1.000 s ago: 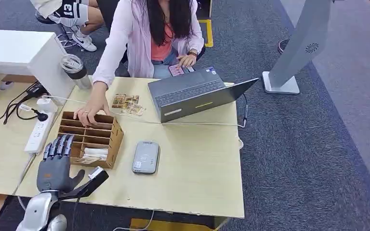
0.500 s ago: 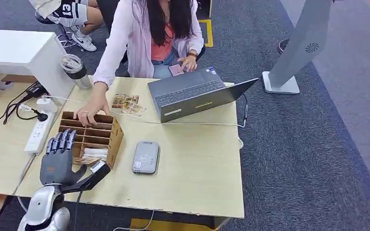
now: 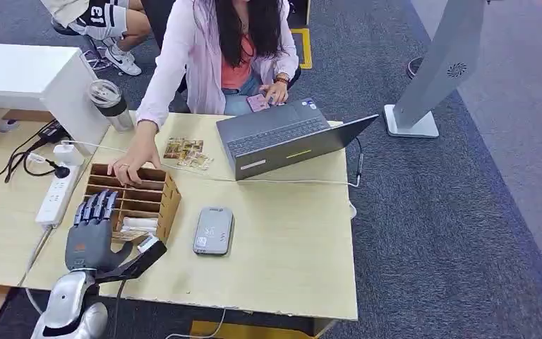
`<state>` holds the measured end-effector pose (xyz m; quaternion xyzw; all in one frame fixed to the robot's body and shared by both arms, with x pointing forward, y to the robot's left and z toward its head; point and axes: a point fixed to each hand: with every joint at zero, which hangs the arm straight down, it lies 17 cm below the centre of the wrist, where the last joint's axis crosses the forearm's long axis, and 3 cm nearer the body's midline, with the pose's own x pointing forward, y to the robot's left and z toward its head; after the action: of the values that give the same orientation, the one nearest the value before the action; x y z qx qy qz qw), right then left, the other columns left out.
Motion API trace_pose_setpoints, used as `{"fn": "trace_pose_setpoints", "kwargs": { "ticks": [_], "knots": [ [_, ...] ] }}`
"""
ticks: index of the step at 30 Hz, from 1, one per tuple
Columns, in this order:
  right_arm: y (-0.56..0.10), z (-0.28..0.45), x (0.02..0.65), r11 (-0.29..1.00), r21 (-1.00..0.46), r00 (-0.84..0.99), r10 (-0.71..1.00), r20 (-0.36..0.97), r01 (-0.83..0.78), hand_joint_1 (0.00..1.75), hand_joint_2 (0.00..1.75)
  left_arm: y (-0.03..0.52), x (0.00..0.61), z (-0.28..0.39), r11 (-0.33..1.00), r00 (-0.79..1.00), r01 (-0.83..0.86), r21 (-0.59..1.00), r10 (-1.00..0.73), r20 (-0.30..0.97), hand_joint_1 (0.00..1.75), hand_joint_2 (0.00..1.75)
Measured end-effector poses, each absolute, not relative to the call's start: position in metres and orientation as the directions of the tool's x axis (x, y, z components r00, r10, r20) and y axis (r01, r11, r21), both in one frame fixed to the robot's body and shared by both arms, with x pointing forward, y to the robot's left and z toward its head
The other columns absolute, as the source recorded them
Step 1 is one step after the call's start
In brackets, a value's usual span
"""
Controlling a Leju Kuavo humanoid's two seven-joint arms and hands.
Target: Pass the card to the sensor for recognition and then transmit it.
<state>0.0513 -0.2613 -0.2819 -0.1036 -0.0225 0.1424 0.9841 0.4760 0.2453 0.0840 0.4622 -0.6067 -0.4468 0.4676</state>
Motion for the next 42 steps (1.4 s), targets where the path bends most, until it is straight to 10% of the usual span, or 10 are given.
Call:
{"fn": "trace_pose_setpoints", "kwargs": {
  "ticks": [9,10,42],
  "knots": [
    [-0.2612,-0.2819,0.0516,0.938,-0.21,0.958,0.285,0.016,-0.276,0.0,1.75,0.244,0.4757,0.0825,0.175,-0.135,-0.139,0.975,-0.978,0.156,0.0,1.75],
    [-0.2611,-0.2819,0.0517,0.938,-0.21,0.958,0.286,0.017,-0.276,0.0,1.75,0.2436,0.4757,0.0826,0.175,-0.136,-0.139,0.975,-0.978,0.157,1.75,1.75],
    [-0.2607,-0.2819,0.052,0.936,-0.209,0.956,0.293,0.019,-0.283,0.0,1.75,0.2414,0.475,0.0832,0.2,-0.149,-0.139,0.97,-0.972,0.179,1.75,1.75]
  ]
}}
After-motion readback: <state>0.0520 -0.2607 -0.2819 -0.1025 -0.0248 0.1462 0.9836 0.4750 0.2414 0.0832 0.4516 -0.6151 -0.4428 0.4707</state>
